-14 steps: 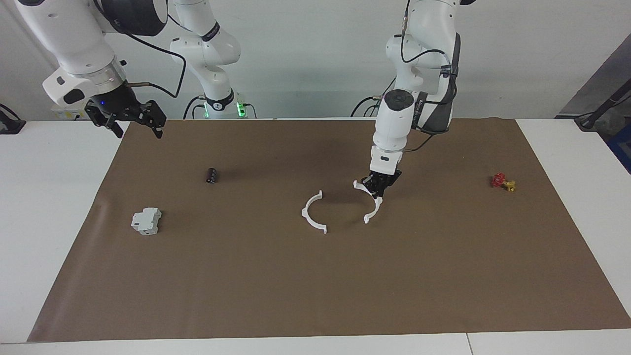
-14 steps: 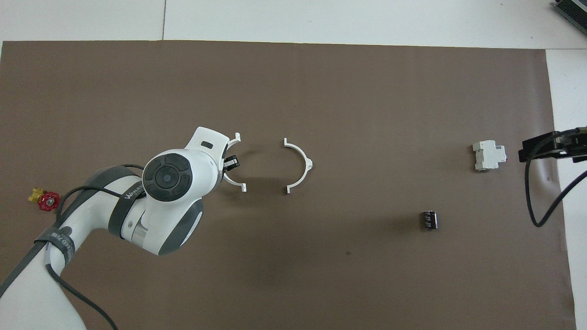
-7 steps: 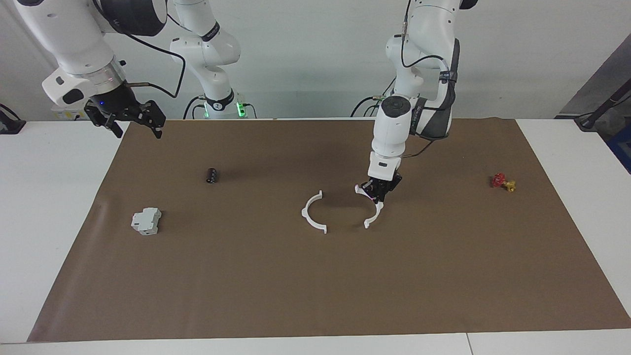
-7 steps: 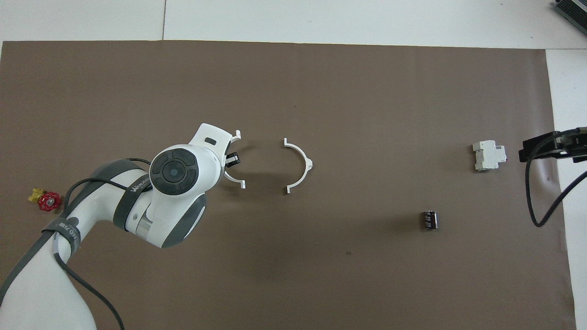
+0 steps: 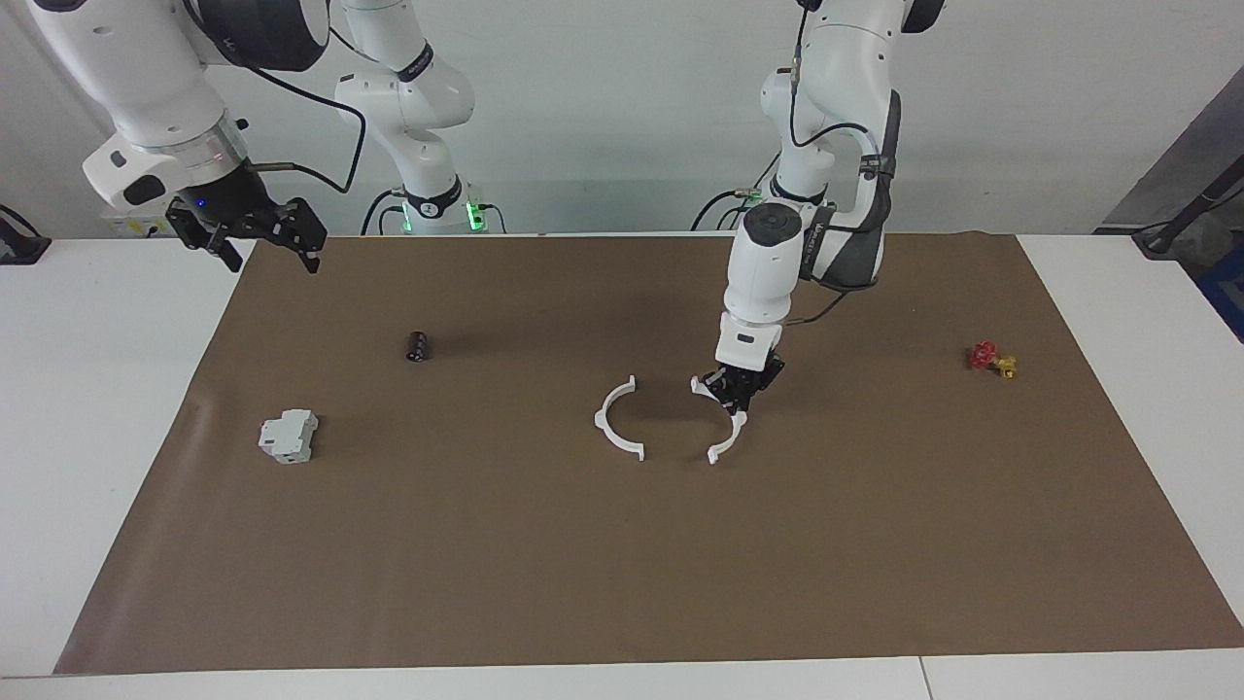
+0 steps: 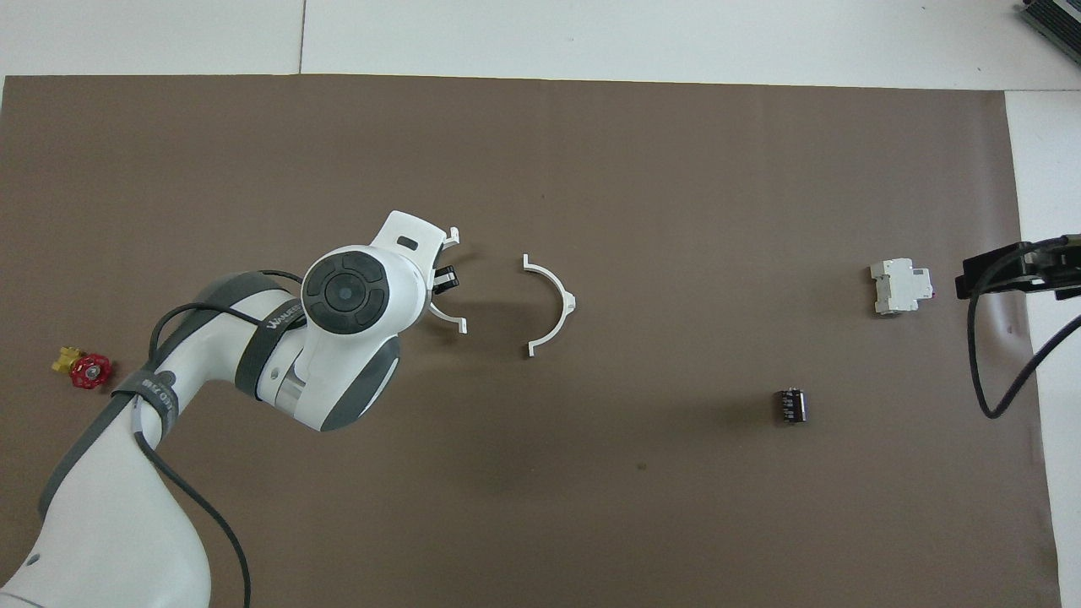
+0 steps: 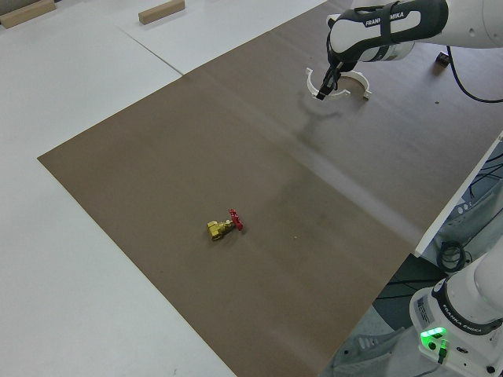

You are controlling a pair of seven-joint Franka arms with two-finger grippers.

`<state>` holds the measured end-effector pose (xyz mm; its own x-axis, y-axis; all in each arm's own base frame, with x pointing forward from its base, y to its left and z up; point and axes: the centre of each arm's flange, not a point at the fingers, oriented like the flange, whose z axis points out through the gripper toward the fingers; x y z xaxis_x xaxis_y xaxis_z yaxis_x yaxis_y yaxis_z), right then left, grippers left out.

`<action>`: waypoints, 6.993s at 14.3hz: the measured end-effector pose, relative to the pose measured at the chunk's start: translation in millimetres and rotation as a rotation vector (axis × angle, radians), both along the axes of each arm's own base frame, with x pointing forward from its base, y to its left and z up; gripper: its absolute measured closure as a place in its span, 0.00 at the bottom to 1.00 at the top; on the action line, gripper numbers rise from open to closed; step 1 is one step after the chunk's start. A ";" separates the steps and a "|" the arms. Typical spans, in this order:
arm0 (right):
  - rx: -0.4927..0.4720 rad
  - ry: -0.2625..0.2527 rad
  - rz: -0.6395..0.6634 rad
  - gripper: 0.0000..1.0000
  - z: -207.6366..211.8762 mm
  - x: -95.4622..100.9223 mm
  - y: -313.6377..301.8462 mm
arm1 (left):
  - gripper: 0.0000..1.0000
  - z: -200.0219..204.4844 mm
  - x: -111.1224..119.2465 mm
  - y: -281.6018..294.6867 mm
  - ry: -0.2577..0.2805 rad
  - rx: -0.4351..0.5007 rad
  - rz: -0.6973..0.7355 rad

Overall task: Assemble drain pipe with both arms
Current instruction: 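Carry the clamp half with the left gripper toward the placed half, then press the held half against the placed half with the left gripper, then open the left gripper and withdraw it from the joined ring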

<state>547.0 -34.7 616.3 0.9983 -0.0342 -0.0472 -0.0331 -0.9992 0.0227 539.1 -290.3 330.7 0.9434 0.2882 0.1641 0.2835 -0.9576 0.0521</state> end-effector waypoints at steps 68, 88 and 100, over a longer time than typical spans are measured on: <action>0.000 0.000 0.000 0.00 0.0 0.0 0.0 | 0.81 -24.0 -35.6 -89.0 -0.001 0.045 0.024; 0.000 0.000 0.000 0.00 0.0 0.0 0.0 | 0.00 -26.9 -35.4 -89.8 -0.025 0.078 -0.014; 0.000 0.000 0.000 0.00 0.0 0.0 0.0 | 0.00 89.3 -16.6 -51.2 0.033 0.155 0.056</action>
